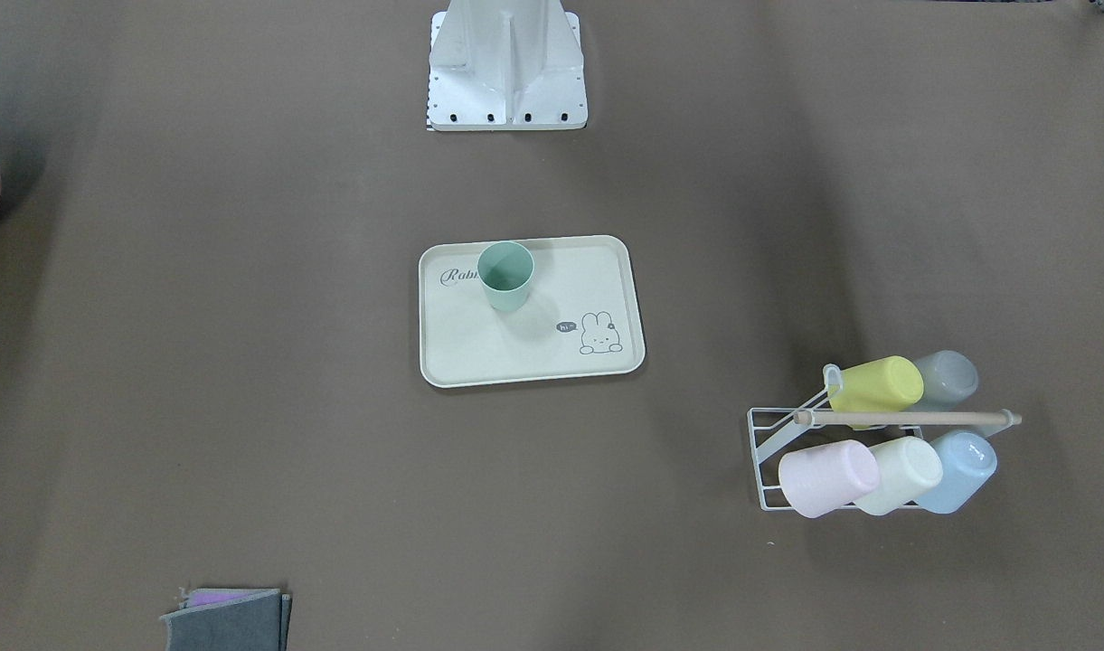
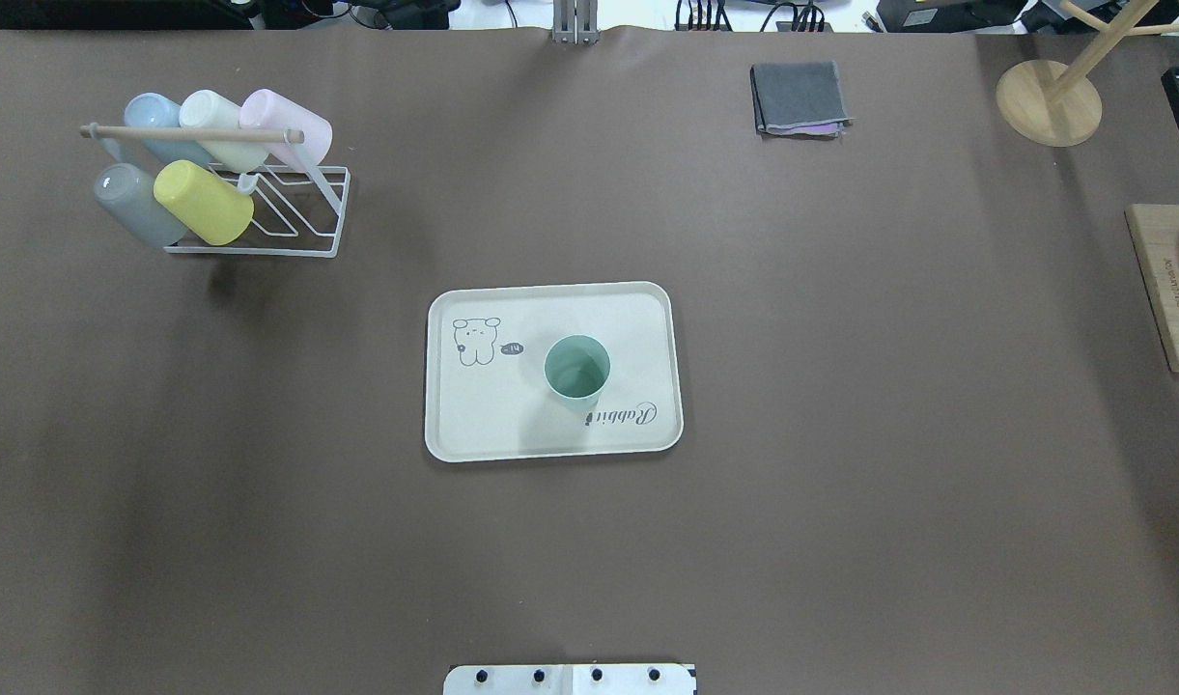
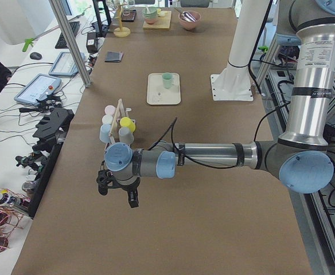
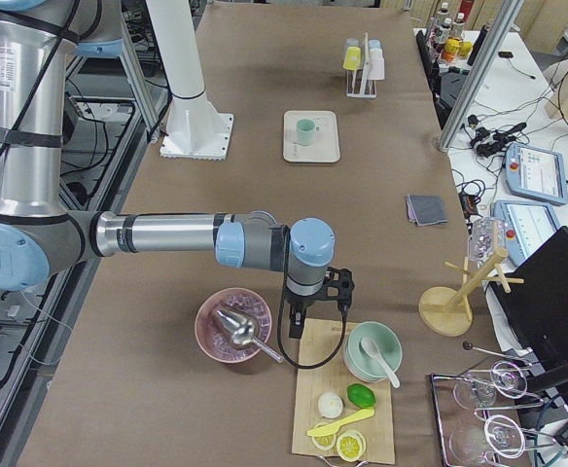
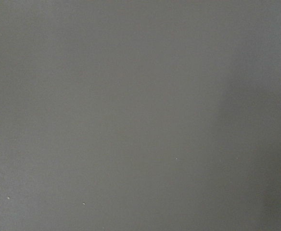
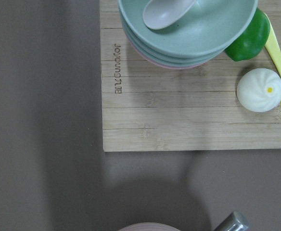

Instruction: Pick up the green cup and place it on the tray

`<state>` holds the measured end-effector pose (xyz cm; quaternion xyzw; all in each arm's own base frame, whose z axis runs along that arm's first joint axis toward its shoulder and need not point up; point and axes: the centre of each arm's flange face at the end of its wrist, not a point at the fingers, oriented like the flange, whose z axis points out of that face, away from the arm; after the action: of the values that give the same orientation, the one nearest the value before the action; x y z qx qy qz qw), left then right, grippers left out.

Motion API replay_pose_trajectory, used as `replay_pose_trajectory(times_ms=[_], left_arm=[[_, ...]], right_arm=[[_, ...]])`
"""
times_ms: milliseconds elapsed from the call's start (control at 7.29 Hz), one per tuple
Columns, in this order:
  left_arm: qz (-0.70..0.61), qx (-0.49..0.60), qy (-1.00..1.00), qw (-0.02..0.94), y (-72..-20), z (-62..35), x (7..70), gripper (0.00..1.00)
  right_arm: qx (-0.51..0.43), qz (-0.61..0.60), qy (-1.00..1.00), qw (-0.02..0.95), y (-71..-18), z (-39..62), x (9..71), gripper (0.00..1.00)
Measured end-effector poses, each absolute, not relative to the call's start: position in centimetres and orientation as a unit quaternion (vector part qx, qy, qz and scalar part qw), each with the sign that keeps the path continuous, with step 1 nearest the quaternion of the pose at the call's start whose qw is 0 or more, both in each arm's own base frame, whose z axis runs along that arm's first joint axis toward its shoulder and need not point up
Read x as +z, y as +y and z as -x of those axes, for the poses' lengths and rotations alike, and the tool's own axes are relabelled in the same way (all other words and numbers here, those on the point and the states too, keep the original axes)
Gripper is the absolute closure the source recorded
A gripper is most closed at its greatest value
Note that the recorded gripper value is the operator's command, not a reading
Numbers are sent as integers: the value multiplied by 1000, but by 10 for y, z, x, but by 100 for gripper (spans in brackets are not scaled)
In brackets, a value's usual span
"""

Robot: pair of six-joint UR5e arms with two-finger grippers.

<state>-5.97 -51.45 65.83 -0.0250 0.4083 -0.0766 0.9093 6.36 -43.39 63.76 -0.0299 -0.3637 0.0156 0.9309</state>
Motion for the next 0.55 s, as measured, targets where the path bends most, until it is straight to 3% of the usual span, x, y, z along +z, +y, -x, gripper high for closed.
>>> replay_pose_trajectory(times_ms=[549], left_arm=[[1,-37,406,913,-492,66,661,2]], right_arm=[[16,30,-364,931,-434,-64,638,0]])
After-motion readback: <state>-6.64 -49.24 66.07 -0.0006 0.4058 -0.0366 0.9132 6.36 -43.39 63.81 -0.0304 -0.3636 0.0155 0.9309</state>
